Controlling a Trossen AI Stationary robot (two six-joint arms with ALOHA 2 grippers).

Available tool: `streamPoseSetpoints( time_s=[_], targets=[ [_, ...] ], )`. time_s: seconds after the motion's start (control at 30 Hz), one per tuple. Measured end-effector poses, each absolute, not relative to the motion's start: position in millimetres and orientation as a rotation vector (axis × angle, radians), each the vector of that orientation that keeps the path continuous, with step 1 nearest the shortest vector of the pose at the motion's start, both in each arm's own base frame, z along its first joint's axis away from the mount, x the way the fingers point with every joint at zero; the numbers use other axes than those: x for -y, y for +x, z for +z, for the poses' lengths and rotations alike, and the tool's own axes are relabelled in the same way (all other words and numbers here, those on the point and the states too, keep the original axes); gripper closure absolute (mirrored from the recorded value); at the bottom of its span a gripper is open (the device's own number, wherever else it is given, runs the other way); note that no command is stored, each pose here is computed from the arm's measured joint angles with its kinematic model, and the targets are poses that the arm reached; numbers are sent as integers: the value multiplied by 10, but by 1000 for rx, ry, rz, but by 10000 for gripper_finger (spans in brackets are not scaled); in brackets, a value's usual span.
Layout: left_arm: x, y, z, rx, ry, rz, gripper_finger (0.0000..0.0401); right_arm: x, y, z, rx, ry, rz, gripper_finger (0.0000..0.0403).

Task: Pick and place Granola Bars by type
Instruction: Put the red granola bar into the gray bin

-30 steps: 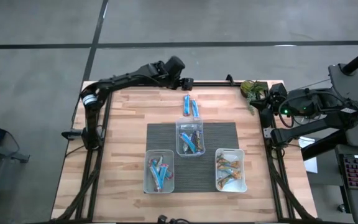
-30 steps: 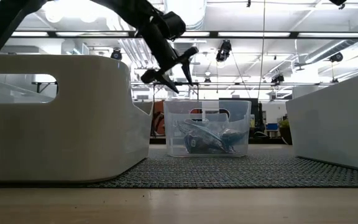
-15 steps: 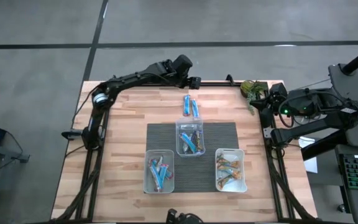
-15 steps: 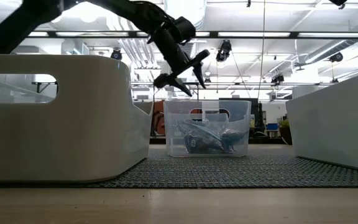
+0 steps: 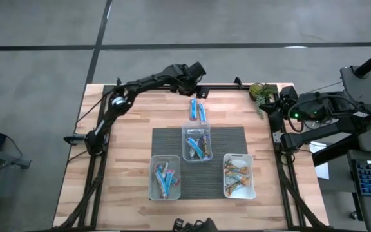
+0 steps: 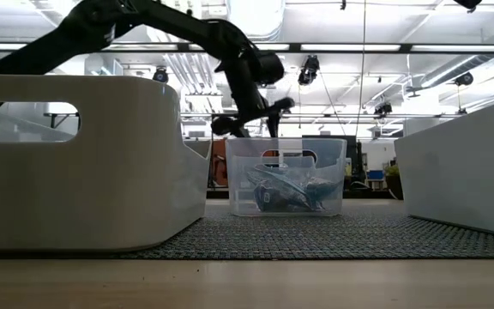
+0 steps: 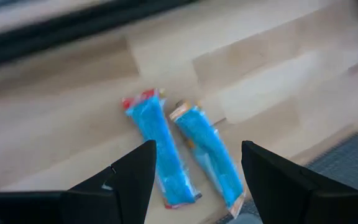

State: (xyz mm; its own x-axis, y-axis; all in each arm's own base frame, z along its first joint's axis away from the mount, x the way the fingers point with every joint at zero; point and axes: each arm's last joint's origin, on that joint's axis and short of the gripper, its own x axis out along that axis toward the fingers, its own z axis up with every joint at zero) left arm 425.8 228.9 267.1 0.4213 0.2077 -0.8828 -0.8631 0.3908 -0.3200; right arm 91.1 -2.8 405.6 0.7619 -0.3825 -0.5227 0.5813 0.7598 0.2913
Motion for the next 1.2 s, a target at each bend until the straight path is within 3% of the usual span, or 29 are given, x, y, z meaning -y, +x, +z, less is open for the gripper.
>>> streamPoseSetpoints(
  time_s=[0.37, 0.77, 1.2],
  targets=[
    [-2204, 4262, 2340, -929, -948, 927, 183, 28, 908, 4045, -466, 458, -548, 394],
    [-2056, 4360, 1968, -900, -986, 909, 183, 30, 898, 4031, -483, 449, -553, 394],
    [-2027, 4363, 1865, -870, -985, 969, 183, 30, 896, 4028, -486, 448, -553, 394]
  ],
)
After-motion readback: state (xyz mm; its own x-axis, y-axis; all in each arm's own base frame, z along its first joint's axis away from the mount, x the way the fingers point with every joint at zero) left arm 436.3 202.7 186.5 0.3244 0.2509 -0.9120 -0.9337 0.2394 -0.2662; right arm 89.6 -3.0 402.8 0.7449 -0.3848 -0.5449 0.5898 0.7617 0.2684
